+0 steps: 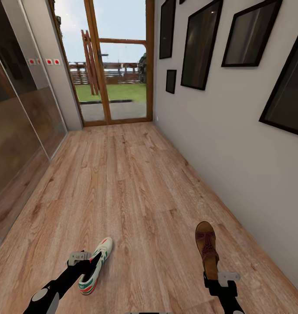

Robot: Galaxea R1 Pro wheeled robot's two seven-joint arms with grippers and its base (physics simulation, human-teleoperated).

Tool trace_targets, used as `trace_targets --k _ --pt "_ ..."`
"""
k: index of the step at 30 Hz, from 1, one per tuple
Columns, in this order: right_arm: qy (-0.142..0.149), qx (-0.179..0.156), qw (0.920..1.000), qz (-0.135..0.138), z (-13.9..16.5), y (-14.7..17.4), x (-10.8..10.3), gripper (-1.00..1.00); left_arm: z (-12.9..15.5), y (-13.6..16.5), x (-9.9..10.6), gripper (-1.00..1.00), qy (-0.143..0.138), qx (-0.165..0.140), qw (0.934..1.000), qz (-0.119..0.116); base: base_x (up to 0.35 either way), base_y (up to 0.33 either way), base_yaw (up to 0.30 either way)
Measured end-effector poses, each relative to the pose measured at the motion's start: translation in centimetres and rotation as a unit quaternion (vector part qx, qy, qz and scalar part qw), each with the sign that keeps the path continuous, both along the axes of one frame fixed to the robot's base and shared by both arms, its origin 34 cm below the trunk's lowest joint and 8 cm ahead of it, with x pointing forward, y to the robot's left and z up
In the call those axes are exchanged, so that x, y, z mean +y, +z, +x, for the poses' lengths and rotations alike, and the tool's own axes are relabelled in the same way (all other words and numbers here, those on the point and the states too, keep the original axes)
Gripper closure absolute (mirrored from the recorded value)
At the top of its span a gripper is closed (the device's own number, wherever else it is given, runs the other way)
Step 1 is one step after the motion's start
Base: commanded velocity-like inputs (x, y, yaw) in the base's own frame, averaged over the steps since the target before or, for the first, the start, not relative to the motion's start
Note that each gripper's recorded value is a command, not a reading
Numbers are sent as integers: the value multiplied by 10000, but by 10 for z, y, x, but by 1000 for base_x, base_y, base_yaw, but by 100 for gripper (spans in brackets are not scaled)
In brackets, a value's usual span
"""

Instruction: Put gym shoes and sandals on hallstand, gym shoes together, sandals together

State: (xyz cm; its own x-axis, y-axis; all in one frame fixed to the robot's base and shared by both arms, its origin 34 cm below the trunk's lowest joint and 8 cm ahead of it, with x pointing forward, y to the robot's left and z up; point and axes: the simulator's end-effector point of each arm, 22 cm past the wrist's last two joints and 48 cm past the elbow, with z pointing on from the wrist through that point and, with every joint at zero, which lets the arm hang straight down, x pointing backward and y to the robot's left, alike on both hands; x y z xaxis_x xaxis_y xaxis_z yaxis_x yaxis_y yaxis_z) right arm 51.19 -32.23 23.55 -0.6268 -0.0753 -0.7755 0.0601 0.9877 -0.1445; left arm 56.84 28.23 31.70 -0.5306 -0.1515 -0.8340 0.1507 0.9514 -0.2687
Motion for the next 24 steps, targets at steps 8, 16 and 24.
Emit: trace_targets --k 8,16,24 --pt "8 -4 10000 2 0 0 0 100 0 0 0 -100 -1 0 10000 -1 0 44 -5" --pt "11 -9 10000 15 1 1 2 100 0 1 0 -100 5 -2 10000 -5 -18 290 -194" --pt "6 -25 10000 12 2 2 1 100 1 2 1 -100 12 -20 10000 1 -186 245 -253"
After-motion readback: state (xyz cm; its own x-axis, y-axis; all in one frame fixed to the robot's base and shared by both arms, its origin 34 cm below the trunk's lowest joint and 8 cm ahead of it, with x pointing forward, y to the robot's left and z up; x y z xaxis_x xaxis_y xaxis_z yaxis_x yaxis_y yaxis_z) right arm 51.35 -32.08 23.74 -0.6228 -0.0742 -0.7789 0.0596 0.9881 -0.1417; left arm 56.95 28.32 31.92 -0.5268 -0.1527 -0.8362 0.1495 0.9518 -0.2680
